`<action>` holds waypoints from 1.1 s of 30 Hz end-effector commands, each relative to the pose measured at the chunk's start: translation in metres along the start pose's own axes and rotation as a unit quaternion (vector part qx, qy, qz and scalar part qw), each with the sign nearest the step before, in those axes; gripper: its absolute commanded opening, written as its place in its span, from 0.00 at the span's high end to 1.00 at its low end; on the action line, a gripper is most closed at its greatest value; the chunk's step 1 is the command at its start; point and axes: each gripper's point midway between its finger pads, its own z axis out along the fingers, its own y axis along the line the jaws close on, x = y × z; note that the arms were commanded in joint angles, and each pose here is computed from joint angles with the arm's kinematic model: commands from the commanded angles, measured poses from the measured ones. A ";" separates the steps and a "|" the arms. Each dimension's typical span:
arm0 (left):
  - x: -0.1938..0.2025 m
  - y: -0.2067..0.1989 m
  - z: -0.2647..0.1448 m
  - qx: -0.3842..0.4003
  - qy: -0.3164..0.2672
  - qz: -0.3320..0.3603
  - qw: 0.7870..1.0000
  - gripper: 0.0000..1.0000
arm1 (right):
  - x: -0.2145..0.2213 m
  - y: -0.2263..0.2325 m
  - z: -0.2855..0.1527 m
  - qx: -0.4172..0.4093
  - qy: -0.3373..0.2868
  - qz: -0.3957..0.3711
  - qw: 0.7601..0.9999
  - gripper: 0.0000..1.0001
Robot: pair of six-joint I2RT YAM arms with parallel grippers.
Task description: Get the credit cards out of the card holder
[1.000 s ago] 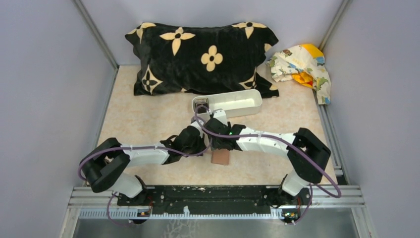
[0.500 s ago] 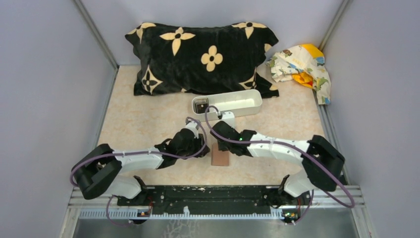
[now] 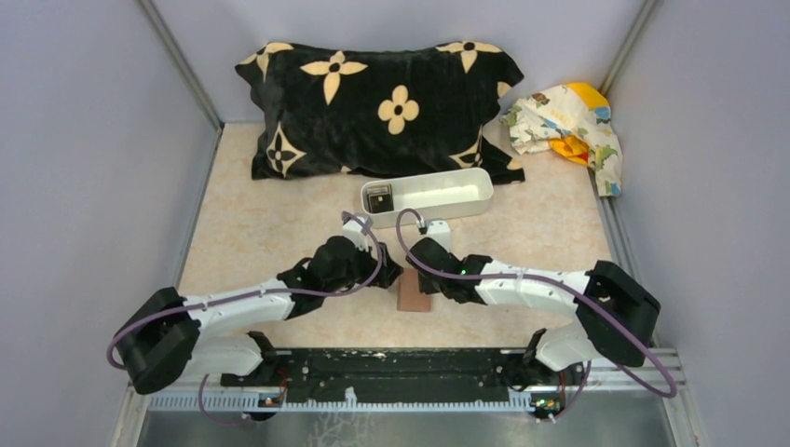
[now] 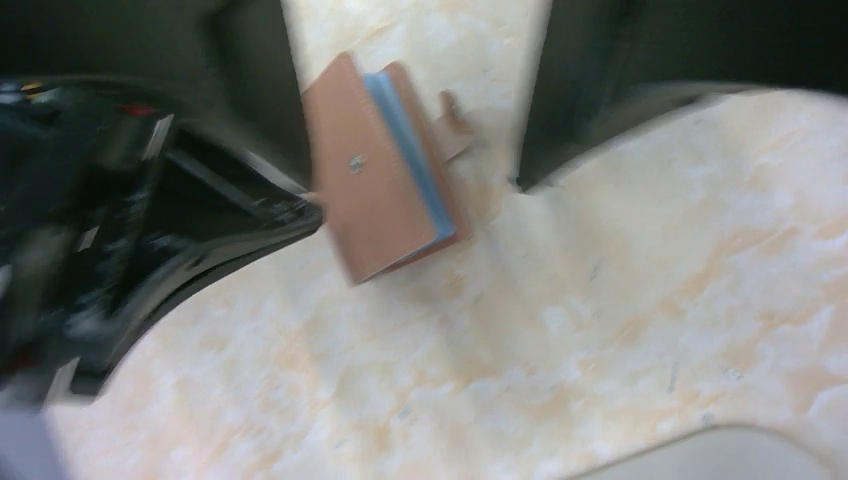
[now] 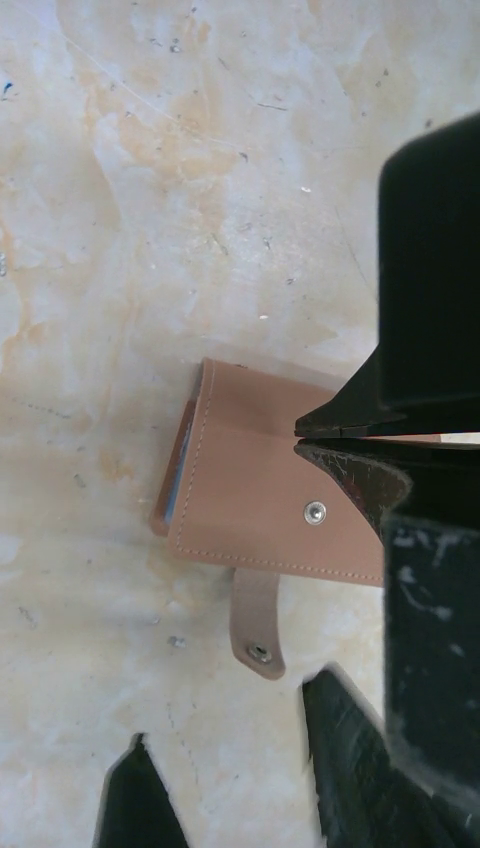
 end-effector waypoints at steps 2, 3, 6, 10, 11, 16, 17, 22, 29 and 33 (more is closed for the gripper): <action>-0.033 -0.049 -0.005 0.092 -0.020 0.017 0.995 0.65 | -0.013 0.007 -0.008 -0.019 -0.029 0.025 0.999 1.00; -0.032 -0.053 -0.003 0.102 -0.015 0.013 0.995 0.80 | -0.013 0.006 -0.009 -0.019 -0.030 0.025 0.999 1.00; -0.022 -0.053 0.008 0.105 -0.001 0.005 0.994 1.00 | -0.012 0.001 -0.012 -0.013 -0.032 0.026 0.999 1.00; -0.008 -0.051 0.023 0.103 0.025 -0.006 0.994 1.00 | -0.011 -0.005 -0.017 -0.011 -0.037 0.033 0.999 1.00; -0.004 -0.051 0.025 0.102 0.029 -0.009 0.994 1.00 | -0.011 -0.006 -0.018 -0.010 -0.039 0.034 0.999 1.00; 0.008 -0.030 0.028 0.059 0.039 -0.009 0.997 1.00 | -0.008 -0.014 -0.020 -0.002 -0.038 0.034 0.999 1.00; 0.010 -0.025 0.026 0.052 0.037 -0.005 0.998 1.00 | -0.008 -0.015 -0.021 -0.002 -0.038 0.034 0.999 1.00; 0.022 -0.011 0.021 0.032 0.049 0.002 0.998 1.00 | -0.004 -0.017 -0.020 -0.001 -0.035 0.034 0.999 1.00; 0.037 -0.005 0.025 0.025 0.067 -0.007 0.997 1.00 | -0.005 -0.017 -0.020 0.000 -0.034 0.035 0.999 1.00; 0.041 -0.002 0.028 0.021 0.073 -0.009 0.997 1.00 | -0.005 -0.017 -0.020 0.001 -0.034 0.034 0.999 1.00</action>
